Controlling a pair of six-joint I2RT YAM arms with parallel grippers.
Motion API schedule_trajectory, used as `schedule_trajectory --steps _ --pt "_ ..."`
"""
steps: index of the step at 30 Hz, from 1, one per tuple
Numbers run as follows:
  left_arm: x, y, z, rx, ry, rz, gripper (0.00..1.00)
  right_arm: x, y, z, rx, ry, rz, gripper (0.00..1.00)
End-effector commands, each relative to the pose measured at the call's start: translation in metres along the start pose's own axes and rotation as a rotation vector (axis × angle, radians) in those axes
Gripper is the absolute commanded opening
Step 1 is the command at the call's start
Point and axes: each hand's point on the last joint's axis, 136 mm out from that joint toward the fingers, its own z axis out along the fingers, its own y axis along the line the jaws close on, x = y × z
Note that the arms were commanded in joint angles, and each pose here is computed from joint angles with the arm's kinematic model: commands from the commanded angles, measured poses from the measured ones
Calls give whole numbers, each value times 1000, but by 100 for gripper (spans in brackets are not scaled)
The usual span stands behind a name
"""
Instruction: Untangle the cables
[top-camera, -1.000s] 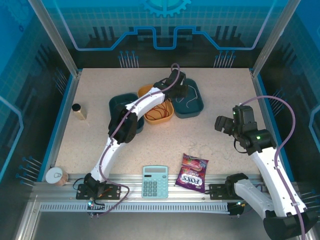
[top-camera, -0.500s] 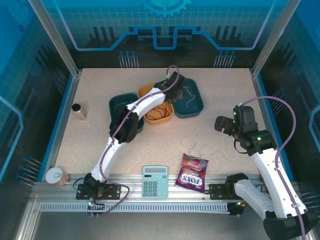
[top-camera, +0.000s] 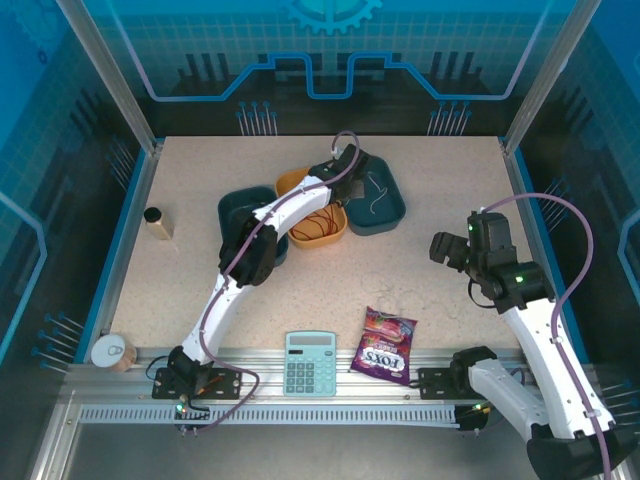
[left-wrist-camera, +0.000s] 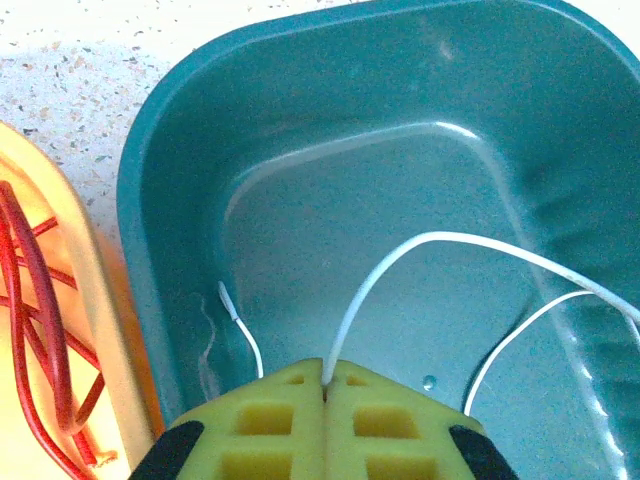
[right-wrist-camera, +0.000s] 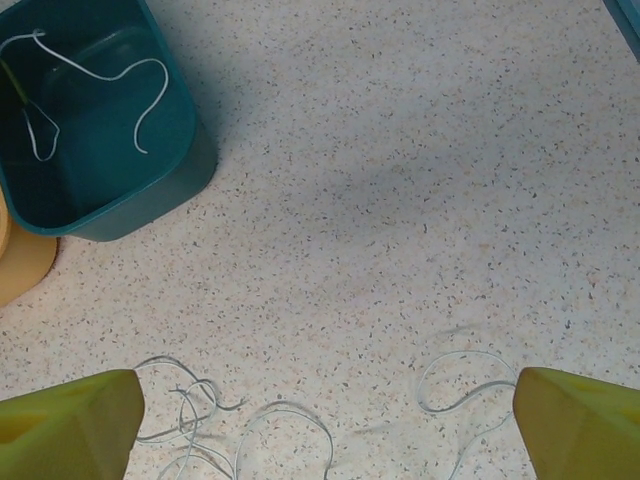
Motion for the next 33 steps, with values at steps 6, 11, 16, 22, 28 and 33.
schedule_trajectory --steps 6,11,16,22,28,33 --pt "-21 -25 -31 147 -6 -26 21 18 -29 0 158 102 33 97" --pt "-30 -42 -58 213 -38 3 42 27 -43 -9 231 141 34 97" --pt "-38 -54 -91 287 -73 25 56 40 -47 -11 235 180 50 94" --pt "-44 -59 -121 352 -99 42 72 56 -41 -4 196 232 65 92" --pt "-48 -52 -125 327 -129 62 73 65 -38 1 177 261 75 90" --pt "-66 -28 -94 218 -132 41 72 61 -33 0 142 237 80 90"
